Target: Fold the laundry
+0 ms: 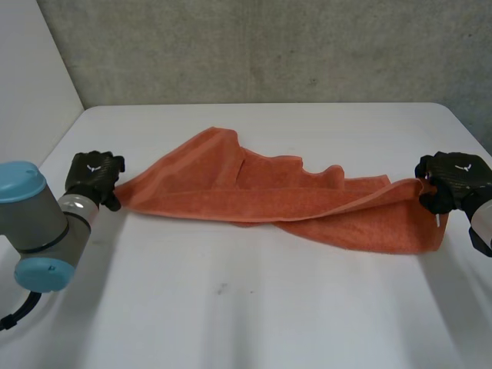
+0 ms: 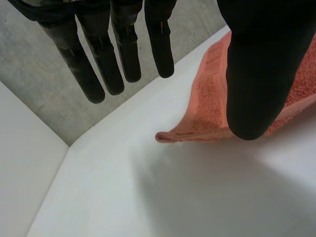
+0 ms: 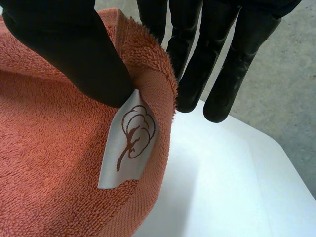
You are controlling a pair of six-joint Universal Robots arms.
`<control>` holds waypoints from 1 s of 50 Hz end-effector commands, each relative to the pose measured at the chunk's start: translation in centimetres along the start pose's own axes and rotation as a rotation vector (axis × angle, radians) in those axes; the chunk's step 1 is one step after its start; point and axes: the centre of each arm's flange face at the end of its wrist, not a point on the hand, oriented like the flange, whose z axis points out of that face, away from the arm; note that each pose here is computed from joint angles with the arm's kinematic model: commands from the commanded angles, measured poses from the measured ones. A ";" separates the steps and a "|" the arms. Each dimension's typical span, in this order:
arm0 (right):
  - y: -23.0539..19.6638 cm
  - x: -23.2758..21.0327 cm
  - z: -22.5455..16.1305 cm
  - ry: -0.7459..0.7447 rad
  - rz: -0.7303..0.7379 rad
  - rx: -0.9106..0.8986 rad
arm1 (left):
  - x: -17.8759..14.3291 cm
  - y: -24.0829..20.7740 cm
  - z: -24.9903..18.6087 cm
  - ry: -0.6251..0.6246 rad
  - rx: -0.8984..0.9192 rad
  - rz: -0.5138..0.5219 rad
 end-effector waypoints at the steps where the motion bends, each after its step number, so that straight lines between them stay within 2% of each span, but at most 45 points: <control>1: 0.3 0.0 0.1 -0.002 0.002 -0.009 | 0.4 0.7 0.2 0.022 -0.032 -0.003; 11: 0.5 0.0 0.3 -0.002 0.003 -0.010 | 1.5 1.4 -0.1 0.120 -0.054 -0.009; 50: 1.1 -0.1 0.5 -0.007 0.010 -0.027 | 2.6 2.1 1.7 0.134 -0.031 -0.005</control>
